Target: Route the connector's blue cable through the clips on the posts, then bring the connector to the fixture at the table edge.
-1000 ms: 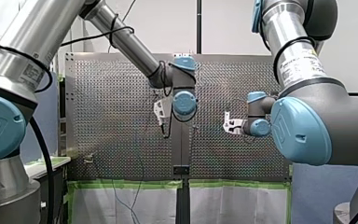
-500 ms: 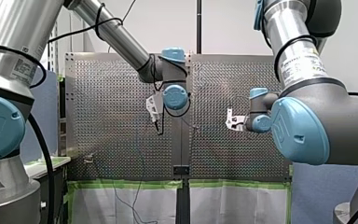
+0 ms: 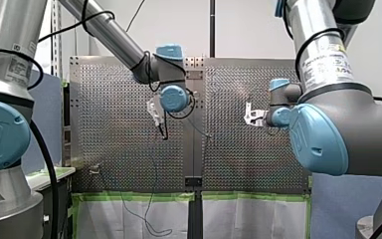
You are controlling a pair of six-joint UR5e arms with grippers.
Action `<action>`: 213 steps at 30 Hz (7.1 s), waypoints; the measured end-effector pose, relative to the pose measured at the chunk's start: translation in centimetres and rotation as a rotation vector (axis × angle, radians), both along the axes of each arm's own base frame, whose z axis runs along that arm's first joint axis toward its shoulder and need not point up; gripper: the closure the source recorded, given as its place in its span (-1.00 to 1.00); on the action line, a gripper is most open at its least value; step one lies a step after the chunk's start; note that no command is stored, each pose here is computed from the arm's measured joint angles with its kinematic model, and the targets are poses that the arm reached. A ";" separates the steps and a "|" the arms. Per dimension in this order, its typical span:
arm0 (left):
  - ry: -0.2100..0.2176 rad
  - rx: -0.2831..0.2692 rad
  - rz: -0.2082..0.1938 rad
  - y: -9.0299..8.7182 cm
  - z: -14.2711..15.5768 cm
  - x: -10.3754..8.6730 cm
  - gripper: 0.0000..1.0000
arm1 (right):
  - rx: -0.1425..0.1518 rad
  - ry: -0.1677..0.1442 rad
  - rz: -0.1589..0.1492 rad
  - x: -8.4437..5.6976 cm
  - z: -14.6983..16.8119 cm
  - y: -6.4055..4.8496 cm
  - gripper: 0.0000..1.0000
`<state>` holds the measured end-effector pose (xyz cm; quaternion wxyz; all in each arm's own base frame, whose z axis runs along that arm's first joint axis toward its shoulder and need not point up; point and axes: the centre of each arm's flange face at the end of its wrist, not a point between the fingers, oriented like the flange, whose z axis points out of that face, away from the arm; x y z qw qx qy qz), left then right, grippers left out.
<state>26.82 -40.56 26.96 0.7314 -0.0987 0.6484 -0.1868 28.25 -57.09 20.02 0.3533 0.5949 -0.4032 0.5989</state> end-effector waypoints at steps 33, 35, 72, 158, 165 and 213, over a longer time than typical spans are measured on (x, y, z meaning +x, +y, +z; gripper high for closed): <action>0.094 0.024 -0.064 5.0 -13.1 -3.9 -1.00 | -0.070 -0.002 -0.080 -2.5 4.9 0.1 1.00; 0.108 0.039 -0.064 5.5 -14.3 -4.5 -1.00 | -0.081 -0.005 -0.098 -3.0 5.5 0.3 1.00; 0.353 0.370 -0.049 12.5 -22.0 -10.7 -1.00 | -0.104 0.034 -0.355 -15.6 6.2 -2.0 1.00; 0.387 0.458 -0.017 12.3 -21.8 -10.1 -1.00 | -0.091 0.141 -0.056 -16.8 7.9 -7.9 1.00; 0.388 0.459 -0.017 12.3 -21.8 -10.2 -1.00 | -0.102 0.140 -0.050 -16.8 7.6 -8.2 1.00; 0.399 0.472 -0.021 12.3 -21.8 -10.3 -1.00 | -0.114 0.101 -0.029 -16.8 8.2 -8.9 1.00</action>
